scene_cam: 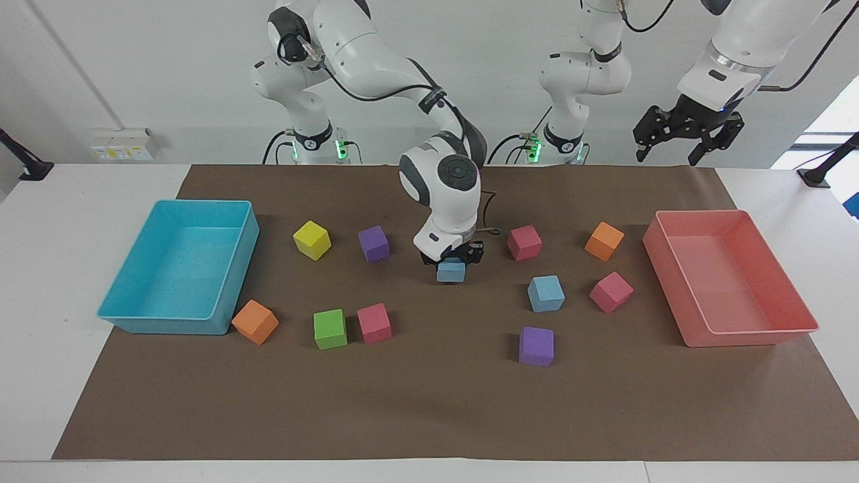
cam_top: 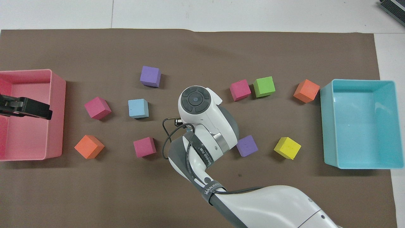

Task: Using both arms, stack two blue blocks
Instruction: 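Carry the light blue cube with the right gripper to the table center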

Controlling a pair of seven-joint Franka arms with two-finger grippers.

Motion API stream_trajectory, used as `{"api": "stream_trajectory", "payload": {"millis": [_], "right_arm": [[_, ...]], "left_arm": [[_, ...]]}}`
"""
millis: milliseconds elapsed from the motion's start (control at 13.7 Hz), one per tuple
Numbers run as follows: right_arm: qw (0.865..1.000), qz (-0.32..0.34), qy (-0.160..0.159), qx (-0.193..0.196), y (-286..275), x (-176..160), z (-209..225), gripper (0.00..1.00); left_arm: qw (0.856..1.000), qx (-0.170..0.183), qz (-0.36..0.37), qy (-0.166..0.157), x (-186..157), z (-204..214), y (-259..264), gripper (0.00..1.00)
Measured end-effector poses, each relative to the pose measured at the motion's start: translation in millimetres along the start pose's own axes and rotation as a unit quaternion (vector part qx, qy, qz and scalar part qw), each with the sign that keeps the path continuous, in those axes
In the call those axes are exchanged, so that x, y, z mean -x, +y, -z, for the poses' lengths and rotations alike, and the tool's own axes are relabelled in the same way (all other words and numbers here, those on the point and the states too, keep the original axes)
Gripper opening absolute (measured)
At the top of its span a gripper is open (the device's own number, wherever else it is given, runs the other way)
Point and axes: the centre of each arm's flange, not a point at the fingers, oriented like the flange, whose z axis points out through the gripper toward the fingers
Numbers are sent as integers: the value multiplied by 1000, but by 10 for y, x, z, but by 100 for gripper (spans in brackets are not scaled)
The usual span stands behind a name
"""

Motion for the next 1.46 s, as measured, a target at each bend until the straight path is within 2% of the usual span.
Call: {"api": "stream_trajectory", "payload": {"millis": [220,805,1317,1390,1463], "right_arm": [[1000,18,4,-2,9,-20,-22,63],[1000,14,19,-11,29,-86,-113,63],[1000,15,18,-10,3,-86,-272,63],[1000,15,18,-10,3,-86,-273,63],[1000,15,18,-10,1,-85,-273,70]], "left_arm": [[1000,0,0,0,0,0,0,100],[1000,0,0,0,0,0,2,100],[1000,0,0,0,-1,0,2,100],[1000,0,0,0,-1,0,2,100],[1000,0,0,0,-2,0,2,100]]}}
